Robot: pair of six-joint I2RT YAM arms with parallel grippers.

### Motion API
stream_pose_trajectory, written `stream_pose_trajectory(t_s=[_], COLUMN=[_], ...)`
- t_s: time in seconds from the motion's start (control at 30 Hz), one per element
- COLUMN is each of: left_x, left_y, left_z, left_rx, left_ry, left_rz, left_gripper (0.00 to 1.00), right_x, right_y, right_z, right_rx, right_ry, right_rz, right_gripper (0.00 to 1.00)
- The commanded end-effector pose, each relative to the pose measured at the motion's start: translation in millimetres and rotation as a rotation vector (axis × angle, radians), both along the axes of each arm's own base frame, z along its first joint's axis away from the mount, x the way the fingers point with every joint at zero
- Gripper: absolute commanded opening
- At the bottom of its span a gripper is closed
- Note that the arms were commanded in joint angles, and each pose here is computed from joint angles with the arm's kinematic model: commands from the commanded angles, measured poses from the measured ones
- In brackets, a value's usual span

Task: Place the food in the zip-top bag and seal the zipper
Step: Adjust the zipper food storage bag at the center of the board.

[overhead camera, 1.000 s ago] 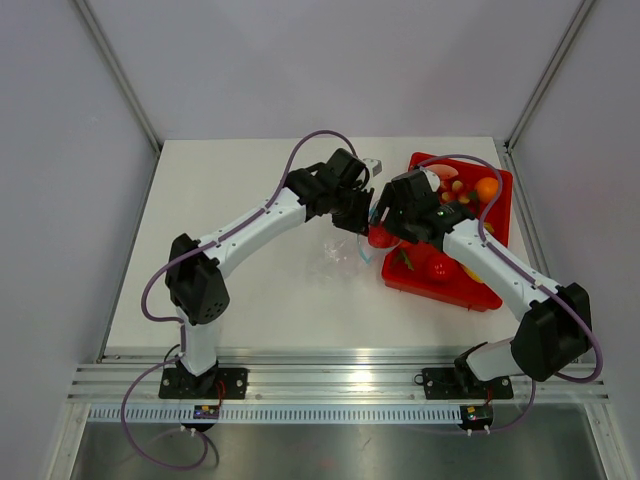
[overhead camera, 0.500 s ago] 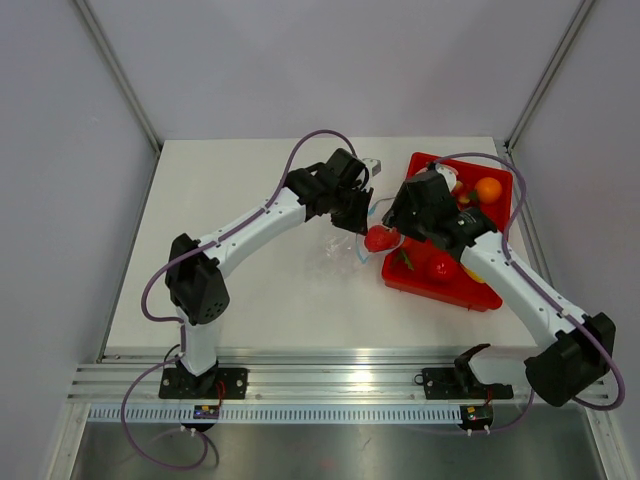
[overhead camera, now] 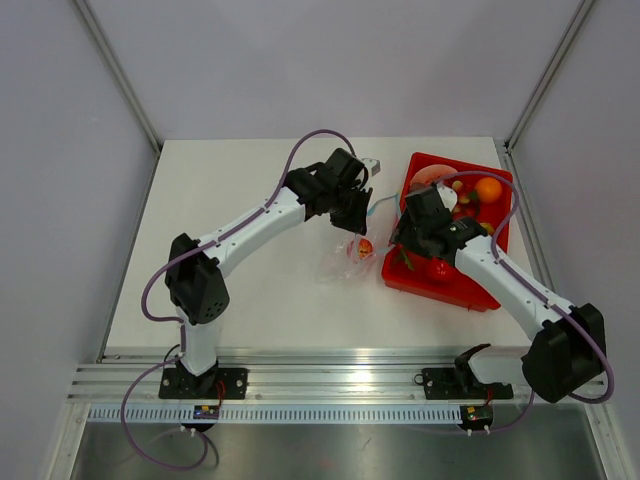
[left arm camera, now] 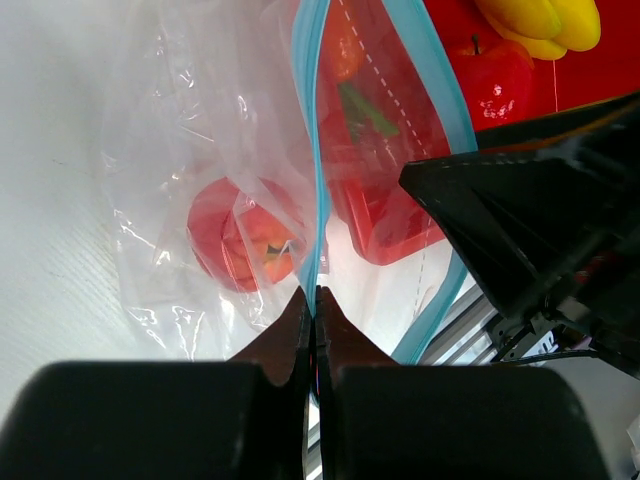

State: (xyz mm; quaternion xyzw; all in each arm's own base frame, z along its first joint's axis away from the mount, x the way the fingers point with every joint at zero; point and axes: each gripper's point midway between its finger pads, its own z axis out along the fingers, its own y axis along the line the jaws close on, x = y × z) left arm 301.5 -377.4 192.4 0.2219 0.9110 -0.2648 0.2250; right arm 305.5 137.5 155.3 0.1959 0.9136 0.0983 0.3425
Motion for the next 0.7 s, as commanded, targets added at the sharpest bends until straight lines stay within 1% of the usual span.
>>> stream_pose_trajectory(t_s=[0.0,0.03,0.07,0.1,0.13,0.17,0.27,0.33,0.43,0.53,0.6,0.67], left_x=[7,6,7,6,8,10,14,14,19,24,22,18], left_y=[2,3,5,6,11,13,23,29,38,47,47,45], left_z=[21,19,20,20,17,16,15,18,28,35,36,40], left_rx=[-0.03,-0.025,-0.023,-0.019,-0.002,0.005,0.041,0.063,0.077,0.077,0.07,0.05], left_ry=[-0.068,-0.067,-0.071,-0.073,-0.072,-0.077,-0.088,-0.092,-0.126,-0.134,-0.128,-0.124], left_rz=[-0.003,-0.001,0.002,0.004,0.014,0.02,0.029,0.033,0.051,0.076,0.072,0.062], left_gripper=[0.0,0.0,0.0,0.0,0.0,0.0,0.0,0.0,0.0,0.0,0.0,0.0], right_x=[11,13,13,15,20,23,27,30,33,34,31,27], right_y=[15,21,27,28,31,31,21,13,8,6,-1,-3], right_z=[-7,-7,-6,-3,9,16,38,63,86,79,56,40], right_rx=[0.074,0.093,0.114,0.125,0.141,0.139,0.083,0.045,0.025,-0.011,-0.058,-0.068], right_ry=[-0.004,-0.011,-0.009,-0.02,-0.051,-0.068,-0.104,-0.153,-0.204,-0.176,-0.115,-0.092], right_rz=[0.027,0.042,0.063,0.065,0.067,0.067,0.059,0.056,0.053,0.062,0.051,0.045], right_gripper=[0.54,0.46,0.36,0.22,0.03,0.0,0.0,0.0,0.0,0.0,0.0,0.0])
